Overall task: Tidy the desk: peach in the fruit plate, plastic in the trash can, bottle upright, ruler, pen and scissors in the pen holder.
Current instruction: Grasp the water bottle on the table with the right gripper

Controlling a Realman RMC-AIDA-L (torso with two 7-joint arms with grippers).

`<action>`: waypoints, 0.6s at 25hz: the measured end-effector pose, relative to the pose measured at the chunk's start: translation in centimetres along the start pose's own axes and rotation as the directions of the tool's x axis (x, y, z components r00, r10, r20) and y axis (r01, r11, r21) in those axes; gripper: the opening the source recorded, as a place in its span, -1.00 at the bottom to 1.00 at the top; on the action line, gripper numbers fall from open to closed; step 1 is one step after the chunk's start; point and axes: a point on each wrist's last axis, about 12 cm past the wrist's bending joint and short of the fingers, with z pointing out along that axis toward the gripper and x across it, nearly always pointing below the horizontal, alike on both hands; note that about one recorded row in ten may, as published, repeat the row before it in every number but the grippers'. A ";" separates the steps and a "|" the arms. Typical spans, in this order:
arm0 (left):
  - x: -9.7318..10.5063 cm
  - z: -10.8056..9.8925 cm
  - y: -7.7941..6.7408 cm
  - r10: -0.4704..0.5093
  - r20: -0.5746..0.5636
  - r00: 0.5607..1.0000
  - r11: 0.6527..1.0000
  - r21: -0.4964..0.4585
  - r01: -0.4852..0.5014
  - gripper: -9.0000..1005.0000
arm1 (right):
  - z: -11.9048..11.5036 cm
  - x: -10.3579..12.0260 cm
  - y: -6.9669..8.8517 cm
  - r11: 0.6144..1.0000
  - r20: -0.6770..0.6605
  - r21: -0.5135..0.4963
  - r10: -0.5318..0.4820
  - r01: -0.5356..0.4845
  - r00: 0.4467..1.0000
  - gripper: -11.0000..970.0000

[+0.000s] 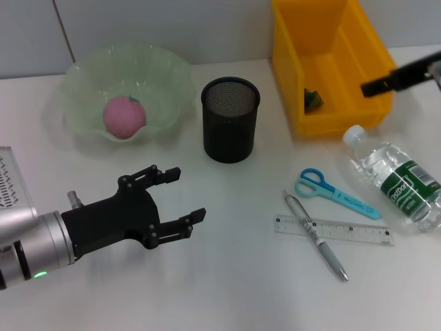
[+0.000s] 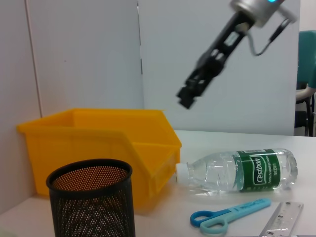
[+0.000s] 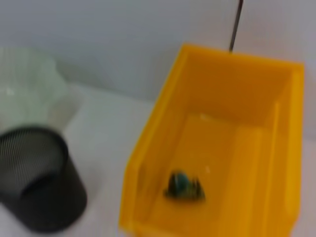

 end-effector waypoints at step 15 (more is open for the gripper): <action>-0.1 0.1 0.0 0.006 -0.002 1.000 1.000 0.004 -0.006 0.63 | -1.1 4.4 -0.9 0.999 -0.282 0.016 0.048 -0.045 0.958 0.71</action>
